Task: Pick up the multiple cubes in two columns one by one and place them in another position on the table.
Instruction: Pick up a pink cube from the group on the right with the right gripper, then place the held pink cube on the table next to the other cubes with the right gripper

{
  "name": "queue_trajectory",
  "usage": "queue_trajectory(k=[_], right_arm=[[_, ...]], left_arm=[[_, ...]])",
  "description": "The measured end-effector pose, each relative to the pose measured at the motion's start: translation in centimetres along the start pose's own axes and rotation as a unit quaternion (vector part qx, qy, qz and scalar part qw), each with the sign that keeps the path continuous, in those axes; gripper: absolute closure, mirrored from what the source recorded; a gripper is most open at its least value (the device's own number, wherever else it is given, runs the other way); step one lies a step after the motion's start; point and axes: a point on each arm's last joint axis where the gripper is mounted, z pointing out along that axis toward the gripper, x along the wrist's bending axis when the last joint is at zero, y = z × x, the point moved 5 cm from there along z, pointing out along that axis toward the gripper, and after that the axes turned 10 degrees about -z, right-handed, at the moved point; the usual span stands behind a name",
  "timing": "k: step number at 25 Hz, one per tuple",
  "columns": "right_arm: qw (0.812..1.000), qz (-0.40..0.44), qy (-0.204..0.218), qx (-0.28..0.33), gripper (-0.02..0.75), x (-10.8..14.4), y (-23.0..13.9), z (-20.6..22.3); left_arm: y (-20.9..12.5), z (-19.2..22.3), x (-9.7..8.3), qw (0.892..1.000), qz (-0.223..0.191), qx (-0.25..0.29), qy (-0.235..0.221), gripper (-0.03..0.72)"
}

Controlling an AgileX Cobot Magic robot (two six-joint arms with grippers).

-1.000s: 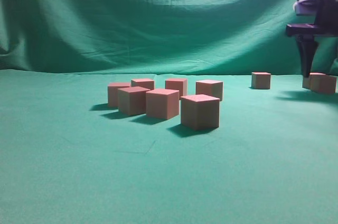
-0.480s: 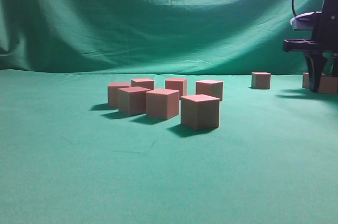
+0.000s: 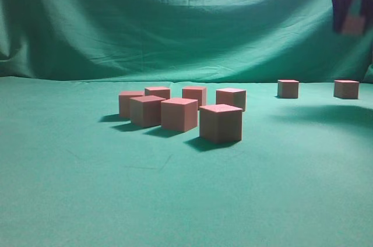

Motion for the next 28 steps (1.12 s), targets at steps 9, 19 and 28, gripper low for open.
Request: queue_trajectory(k=[9,19,28], right_arm=[[0.979,-0.112,0.051,-0.164,0.472,9.3,-2.0,-16.9],[0.947,-0.284,0.127,-0.077,0.472,19.5,-15.4,-16.0],[0.907,-0.395,0.145,0.034,0.472,22.9,-25.5,-10.4]], left_arm=[[0.0,0.0,0.0,1.000,0.000,0.000,0.000,0.688],[0.0,0.0,0.0,1.000,0.000,0.000,0.000,0.688],[0.0,0.0,0.0,1.000,0.000,0.000,0.000,0.688]])
